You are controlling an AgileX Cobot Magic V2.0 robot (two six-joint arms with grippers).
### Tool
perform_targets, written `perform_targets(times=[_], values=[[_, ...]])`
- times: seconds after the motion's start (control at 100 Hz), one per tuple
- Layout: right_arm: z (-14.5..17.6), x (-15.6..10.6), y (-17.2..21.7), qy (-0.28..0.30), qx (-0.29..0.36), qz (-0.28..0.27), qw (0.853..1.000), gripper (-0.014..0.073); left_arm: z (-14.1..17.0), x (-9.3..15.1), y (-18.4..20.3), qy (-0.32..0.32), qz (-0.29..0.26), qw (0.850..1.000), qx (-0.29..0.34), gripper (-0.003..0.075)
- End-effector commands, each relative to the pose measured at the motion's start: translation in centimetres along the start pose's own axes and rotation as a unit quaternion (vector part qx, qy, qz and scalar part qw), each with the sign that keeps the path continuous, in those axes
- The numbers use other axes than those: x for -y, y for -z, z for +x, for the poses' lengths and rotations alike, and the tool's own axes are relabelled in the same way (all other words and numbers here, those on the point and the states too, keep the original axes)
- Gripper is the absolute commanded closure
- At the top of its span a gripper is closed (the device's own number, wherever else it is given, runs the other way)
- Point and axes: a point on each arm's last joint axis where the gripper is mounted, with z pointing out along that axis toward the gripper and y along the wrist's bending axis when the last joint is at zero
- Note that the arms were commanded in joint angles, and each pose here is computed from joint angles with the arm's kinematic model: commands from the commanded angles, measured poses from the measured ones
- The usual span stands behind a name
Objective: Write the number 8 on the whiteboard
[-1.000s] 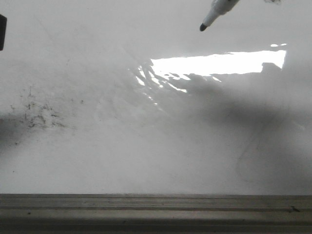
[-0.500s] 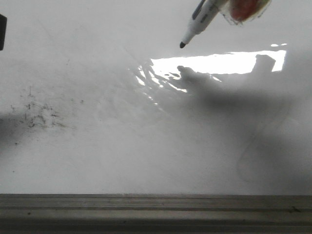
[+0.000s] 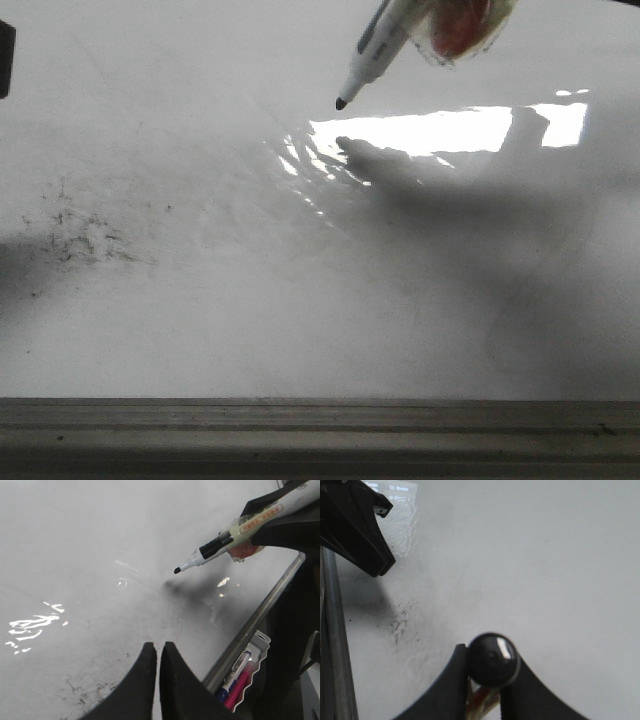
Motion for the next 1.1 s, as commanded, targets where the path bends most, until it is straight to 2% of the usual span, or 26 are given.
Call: perform_targets(times=[0.0, 0.38, 0.78, 1.09], values=[[-1.5, 1.0, 0.0, 0.000, 0.048, 0.023, 0.999, 0.0657, -1.0, 0.2, 0.2, 0.024, 0.008, 0.999, 0.023, 0.0741], [-1.2, 1.6, 0.1, -0.010, 0.041, 0.042, 0.998, 0.0657, -1.0, 0.3, 0.2, 0.024, 0.009, 0.999, 0.023, 0.0741], [-0.8, 1.4, -0.4, -0.013, 0.028, 0.036, 0.999, 0.0657, -0.5, 1.2, 0.2, 0.024, 0.063, 0.998, 0.001, 0.0741], [0.4, 1.0, -1.8, -0.017, -0.009, 0.020, 1.000, 0.0657, -0.5, 1.4, 0.2, 0.023, 0.072, 0.997, -0.002, 0.0741]])
